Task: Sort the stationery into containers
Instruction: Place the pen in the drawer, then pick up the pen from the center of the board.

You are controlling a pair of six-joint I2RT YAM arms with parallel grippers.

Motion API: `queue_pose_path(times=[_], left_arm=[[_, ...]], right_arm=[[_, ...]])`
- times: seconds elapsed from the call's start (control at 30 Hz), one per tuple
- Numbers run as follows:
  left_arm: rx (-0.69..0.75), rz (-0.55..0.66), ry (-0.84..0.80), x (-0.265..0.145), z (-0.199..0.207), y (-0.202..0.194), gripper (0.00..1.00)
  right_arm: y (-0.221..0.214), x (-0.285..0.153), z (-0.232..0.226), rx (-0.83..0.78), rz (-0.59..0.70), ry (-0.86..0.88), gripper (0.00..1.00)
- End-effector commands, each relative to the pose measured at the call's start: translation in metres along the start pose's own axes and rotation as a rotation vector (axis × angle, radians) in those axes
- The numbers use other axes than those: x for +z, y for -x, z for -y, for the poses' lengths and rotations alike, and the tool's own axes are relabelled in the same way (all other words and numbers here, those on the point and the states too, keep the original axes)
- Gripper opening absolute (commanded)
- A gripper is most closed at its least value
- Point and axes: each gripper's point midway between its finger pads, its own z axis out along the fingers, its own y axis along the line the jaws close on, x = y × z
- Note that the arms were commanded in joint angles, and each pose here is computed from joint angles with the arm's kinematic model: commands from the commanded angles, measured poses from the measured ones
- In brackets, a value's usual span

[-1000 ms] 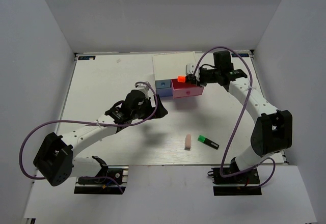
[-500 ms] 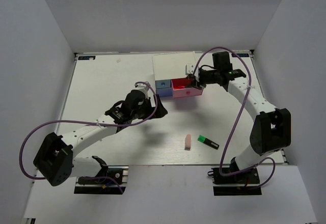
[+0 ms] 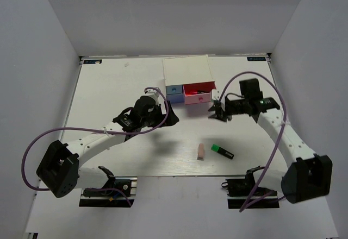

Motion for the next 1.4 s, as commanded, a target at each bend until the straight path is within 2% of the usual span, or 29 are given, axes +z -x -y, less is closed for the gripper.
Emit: queue_pose_path(times=[0.0, 0.13, 0.27, 0.4, 0.83, 1.03, 1.17, 1.33, 1.37], left_arm=[[-0.006, 0.016, -0.012, 0.001, 0.004, 0.005, 1.00], [-0.007, -0.007, -0.004, 0.008, 0.002, 0.001, 1.00], [-0.007, -0.007, -0.004, 0.009, 0.003, 0.003, 1.00], [-0.016, -0.006, -0.005, 0.006, 0.004, 0.003, 1.00], [-0.027, -0.002, 0.016, 0.002, -0.006, -0.004, 1.00], [-0.036, 0.004, 0.023, 0.002, -0.006, -0.003, 1.00], [-0.036, 0.004, 0.023, 0.002, -0.006, -0.003, 1.00], [-0.036, -0.003, 0.029, 0.002, -0.008, -0.005, 1.00], [-0.036, -0.003, 0.029, 0.002, -0.008, -0.005, 1.00]], right_arm=[[-0.045, -0.001, -0.050, 0.172, -0.114, 0.029, 0.48], [-0.085, -0.005, -0.082, 0.288, -0.254, 0.015, 0.57], [-0.126, -0.002, -0.093, 0.379, -0.369, -0.052, 0.58], [-0.137, 0.003, -0.105, 0.454, -0.412, -0.035, 0.64], [-0.171, 0.009, -0.111, 0.443, -0.541, -0.090, 0.66], [-0.180, 0.009, -0.118, 0.388, -0.578, -0.079, 0.60], [-0.183, 0.009, -0.120, 0.376, -0.598, -0.073, 0.51], [-0.166, 0.012, -0.111, 0.366, -0.560, -0.059, 0.21], [-0.159, 0.011, -0.108, 0.367, -0.538, -0.056, 0.19]])
